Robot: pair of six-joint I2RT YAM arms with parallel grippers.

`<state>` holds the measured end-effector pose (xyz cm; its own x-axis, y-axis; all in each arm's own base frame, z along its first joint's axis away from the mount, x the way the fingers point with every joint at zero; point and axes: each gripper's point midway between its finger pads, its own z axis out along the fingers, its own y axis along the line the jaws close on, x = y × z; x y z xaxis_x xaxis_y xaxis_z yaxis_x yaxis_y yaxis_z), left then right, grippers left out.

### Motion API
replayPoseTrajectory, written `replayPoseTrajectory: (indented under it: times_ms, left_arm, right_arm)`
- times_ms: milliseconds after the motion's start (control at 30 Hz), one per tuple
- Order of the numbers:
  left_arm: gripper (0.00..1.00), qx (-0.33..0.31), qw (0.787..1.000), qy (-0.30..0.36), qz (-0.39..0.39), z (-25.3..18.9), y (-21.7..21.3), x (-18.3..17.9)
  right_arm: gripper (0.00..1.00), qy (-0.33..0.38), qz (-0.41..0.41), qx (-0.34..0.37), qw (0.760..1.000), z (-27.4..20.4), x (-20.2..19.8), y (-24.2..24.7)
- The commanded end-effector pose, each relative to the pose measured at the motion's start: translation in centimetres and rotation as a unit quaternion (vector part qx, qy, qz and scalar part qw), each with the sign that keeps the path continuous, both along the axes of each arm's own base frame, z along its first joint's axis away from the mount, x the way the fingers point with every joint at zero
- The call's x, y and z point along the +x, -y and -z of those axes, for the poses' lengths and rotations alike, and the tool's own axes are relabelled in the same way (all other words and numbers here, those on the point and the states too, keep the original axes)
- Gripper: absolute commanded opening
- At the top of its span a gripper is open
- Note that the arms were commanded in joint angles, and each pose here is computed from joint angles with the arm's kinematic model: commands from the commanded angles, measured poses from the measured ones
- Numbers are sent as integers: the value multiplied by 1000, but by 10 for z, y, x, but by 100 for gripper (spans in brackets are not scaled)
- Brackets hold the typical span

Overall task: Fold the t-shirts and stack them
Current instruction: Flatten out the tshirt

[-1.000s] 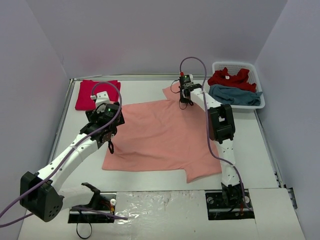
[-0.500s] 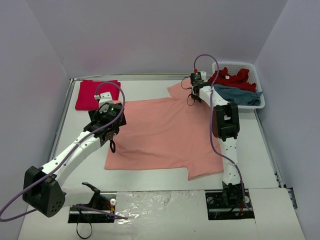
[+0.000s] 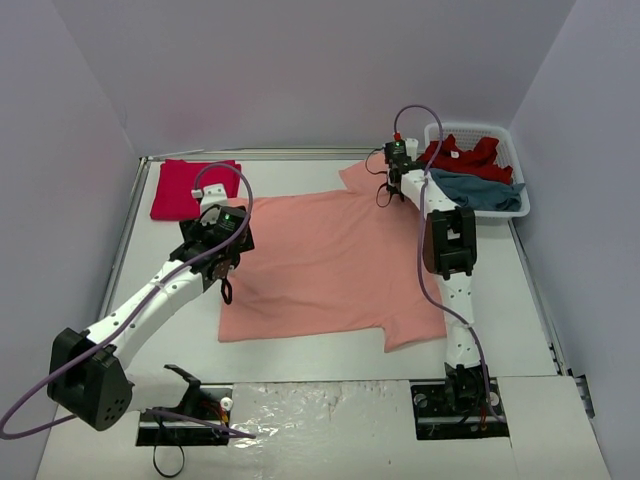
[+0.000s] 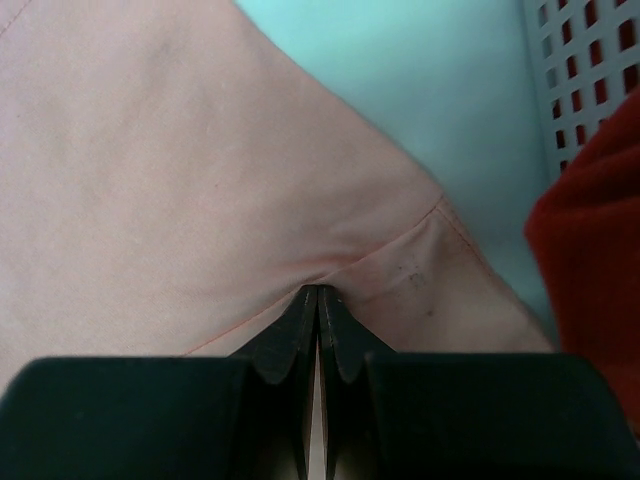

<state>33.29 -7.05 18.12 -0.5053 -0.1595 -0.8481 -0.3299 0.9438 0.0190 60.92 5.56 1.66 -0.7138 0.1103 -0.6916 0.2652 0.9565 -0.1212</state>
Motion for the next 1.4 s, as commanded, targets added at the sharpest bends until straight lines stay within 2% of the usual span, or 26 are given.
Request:
replayPoseTrajectory:
  times_ms: [0,300,467,533,767,1033,1100,1133,1167,1233,1300,1333,1367]
  left_arm:
    - [89,-4,1000,25,2,-21,4,6]
    - [90,8,1000,24,-7,-14,5,14]
    - [90,5,1000,22,-9,-15,11,24]
    - [90,6,1000,20,-9,-15,12,25]
    - [91,5,999,36,-5,-31,13,19]
    - [92,8,998,58,-22,-47,4,24]
    - [92,1,998,56,-26,-46,2,30]
    - [92,-7,998,53,-29,-43,1,34]
    - [91,-12,998,42,-45,-35,-10,40]
    - [87,-31,998,34,-52,-27,-17,53]
    - [68,-34,997,36,-53,-26,-20,61]
    - [57,-32,997,33,-57,-21,-21,67]
    - [35,-32,997,30,-64,-19,-26,71]
  right_arm:
    - [0,-52,45,-36,997,36,-16,27]
    - [0,-37,59,-37,997,23,-9,33]
    - [0,-36,10,3,999,8,-6,11]
    - [0,-22,-19,27,999,-10,-3,-7]
    - [0,42,-69,43,996,-92,1,-47]
    - [0,51,-135,75,987,-137,-36,-95]
    - [0,31,-141,72,987,-127,-54,-102]
    - [0,40,-153,76,985,-139,-63,-114]
    - [0,19,-157,73,985,-124,-77,-116]
    - [0,30,-174,76,981,-137,-96,-130]
    - [0,3,-184,73,980,-115,-125,-134]
    - [0,26,-192,80,978,-132,-133,-139]
    - [0,23,-207,80,975,-130,-148,-152]
